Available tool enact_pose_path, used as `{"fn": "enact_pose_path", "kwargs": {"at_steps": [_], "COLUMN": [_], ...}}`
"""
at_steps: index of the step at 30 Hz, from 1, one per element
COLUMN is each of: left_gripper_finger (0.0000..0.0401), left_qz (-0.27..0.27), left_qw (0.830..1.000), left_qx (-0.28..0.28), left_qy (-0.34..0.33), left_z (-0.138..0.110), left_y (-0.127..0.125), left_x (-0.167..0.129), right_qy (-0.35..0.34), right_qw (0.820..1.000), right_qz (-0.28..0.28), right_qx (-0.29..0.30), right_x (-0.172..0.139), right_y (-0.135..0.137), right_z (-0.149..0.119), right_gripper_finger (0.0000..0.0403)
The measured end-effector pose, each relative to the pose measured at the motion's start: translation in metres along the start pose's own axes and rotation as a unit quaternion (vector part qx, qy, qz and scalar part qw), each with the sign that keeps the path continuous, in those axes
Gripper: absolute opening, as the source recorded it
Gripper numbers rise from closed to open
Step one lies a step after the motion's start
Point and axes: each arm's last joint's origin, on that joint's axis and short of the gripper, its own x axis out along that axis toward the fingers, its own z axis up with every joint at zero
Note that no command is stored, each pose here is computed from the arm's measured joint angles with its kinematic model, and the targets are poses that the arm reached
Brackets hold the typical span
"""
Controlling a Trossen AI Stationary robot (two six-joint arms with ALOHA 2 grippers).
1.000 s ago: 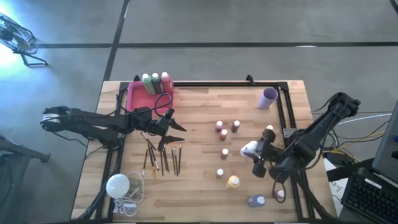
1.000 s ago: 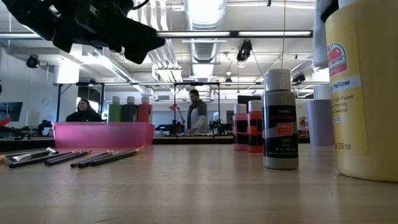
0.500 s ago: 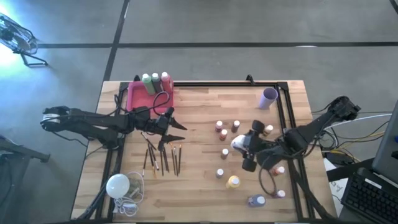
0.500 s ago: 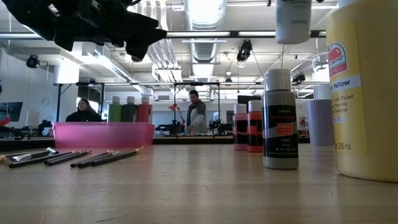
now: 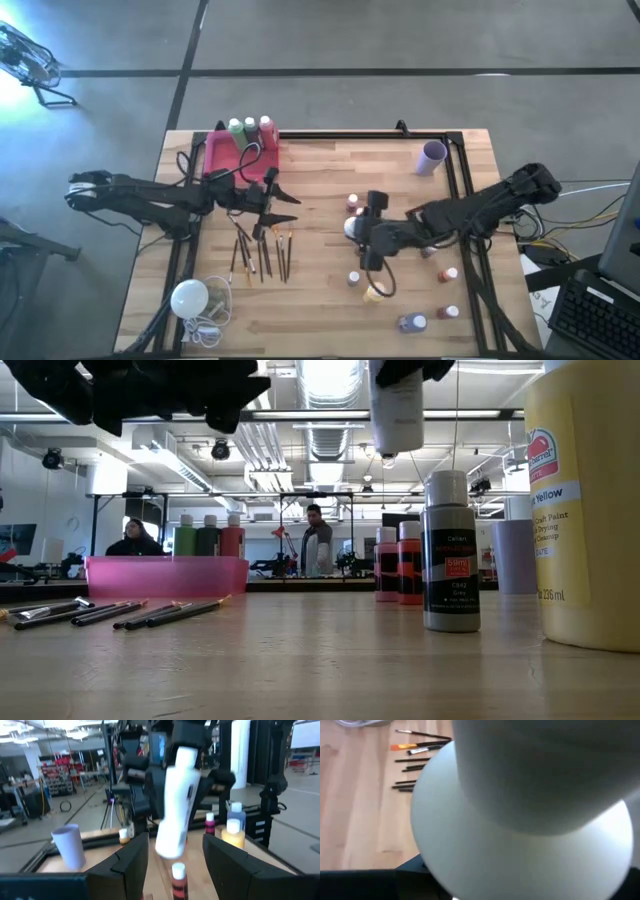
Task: Pick & Place Paint Supplies
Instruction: Put the large white paint bottle into the pink bin
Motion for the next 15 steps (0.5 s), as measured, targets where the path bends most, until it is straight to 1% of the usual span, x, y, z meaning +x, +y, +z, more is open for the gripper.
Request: {"fn": "enact_pose_path", "kwargs": {"at_steps": [2, 8, 12, 15], "left_gripper_finger": [0.0193, 0.0193, 0.0193, 0.0193], "left_qz": [-0.002, -0.011, -0.01, -0.014], "left_qw": [1.0, 0.999, 0.998, 0.998], "left_qx": [0.004, 0.04, 0.049, 0.049], "left_qy": [-0.008, -0.032, -0.042, -0.037], "left_z": [0.002, 0.007, 0.008, 0.007], "left_y": [-0.001, -0.006, -0.008, -0.008], "left_x": [0.0, 0.002, 0.003, 0.01], "right_qy": [0.0, 0.002, -0.009, -0.013], "right_qw": [1.0, 1.0, 1.0, 1.0], "right_qz": [-0.005, -0.016, 0.001, 0.001], "right_qx": [-0.004, -0.006, -0.014, -0.02], "right_x": [0.008, 0.026, 0.037, 0.042], "right_y": [-0.002, -0.005, -0.004, -0.005], "right_z": [0.004, 0.017, 0.025, 0.029], "right_gripper_finger": [0.019, 0.0196, 0.0193, 0.019]}}
